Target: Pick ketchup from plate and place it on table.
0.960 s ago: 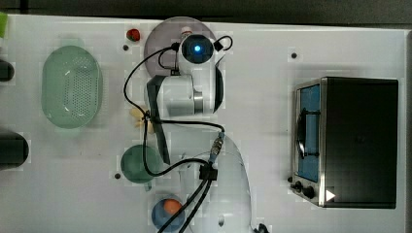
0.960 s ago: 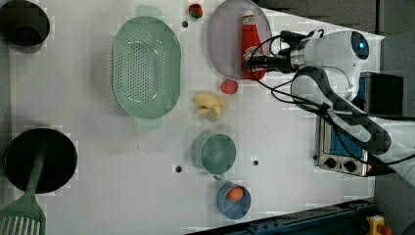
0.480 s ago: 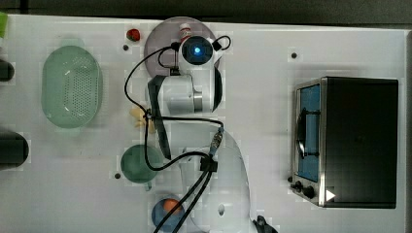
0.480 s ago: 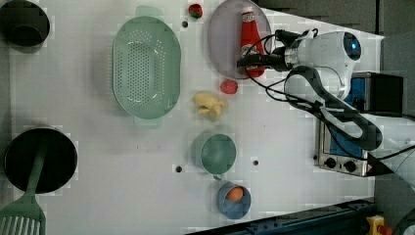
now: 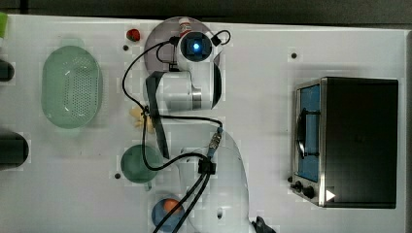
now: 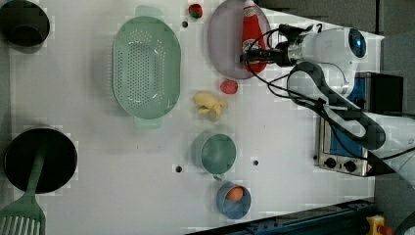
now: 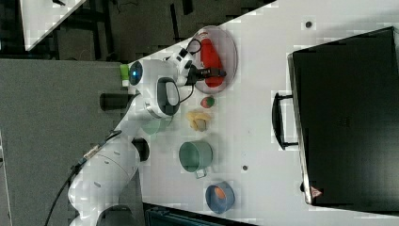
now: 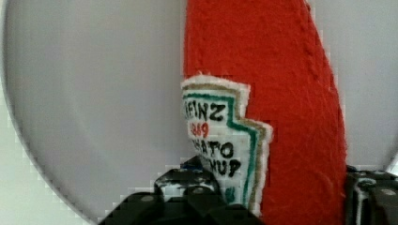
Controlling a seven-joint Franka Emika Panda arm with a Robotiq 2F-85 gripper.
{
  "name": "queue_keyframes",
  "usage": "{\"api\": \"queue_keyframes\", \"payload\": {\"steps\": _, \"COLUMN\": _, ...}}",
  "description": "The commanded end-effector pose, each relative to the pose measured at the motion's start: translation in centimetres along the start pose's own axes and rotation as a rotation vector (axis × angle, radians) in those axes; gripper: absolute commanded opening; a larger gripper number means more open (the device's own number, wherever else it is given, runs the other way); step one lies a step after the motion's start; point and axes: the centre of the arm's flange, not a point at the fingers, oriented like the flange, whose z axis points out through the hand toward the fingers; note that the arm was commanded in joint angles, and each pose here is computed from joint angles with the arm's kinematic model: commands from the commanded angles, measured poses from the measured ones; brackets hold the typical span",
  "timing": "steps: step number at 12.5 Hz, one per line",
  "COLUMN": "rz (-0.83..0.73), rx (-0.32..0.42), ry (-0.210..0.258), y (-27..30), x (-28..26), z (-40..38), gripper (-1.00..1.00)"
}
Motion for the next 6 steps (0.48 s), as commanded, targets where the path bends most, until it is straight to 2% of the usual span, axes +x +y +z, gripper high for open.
{"api": "queue_keyframes", "payload": {"steps": 1, "rz": 0.001, "rx": -0.001, "ry": 0.085, "y": 0.5, "x": 2.6, "z": -7.4, "gripper": 0.27}}
{"api": "queue_keyframes", "payload": {"steps": 6, "rz": 0.079, "rx": -0.011, "ry": 0.023, "y": 2.0, "x": 3.0, "z": -17.7, "gripper": 0.27}}
